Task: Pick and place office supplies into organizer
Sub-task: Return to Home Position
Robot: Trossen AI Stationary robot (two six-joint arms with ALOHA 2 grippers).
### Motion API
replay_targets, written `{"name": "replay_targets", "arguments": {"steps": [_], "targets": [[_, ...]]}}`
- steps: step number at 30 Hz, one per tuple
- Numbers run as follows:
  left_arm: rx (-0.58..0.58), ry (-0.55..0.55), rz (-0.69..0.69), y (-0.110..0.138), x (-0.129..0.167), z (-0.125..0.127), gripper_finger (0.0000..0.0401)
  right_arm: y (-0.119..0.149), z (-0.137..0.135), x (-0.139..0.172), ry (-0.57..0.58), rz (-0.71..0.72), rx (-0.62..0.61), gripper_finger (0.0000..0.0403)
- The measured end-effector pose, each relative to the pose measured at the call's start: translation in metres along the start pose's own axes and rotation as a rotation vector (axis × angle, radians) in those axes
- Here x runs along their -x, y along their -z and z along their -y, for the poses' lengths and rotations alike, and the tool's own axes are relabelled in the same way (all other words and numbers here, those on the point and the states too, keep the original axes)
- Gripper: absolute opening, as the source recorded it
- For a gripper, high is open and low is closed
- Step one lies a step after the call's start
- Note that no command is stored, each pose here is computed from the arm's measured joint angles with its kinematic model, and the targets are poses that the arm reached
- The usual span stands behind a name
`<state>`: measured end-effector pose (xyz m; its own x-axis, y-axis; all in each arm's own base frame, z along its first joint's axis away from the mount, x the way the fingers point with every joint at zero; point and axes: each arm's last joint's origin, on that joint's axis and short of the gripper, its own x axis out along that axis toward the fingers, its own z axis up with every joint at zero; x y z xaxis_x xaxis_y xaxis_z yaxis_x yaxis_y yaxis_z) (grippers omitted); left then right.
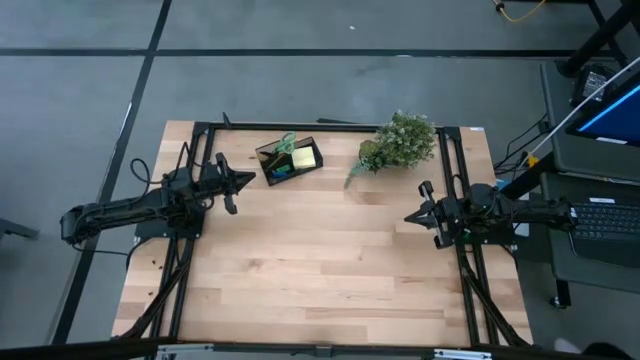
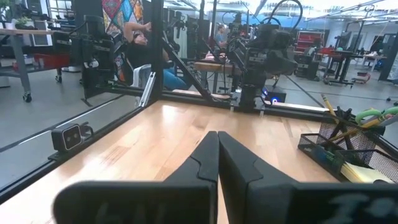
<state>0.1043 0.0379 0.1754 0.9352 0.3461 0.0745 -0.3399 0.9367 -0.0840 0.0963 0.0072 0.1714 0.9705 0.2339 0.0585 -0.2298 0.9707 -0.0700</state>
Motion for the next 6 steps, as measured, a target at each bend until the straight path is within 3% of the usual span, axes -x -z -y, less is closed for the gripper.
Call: {"name": "replay_targets", "arguments": {"steps": [6], "targets": [[0.000,0.000,0.000,0.0000,0.0000,0.0000,0.0009,0.0000,0.0000,0.0000,0.000,0.000,0.001,0.0010]]}}
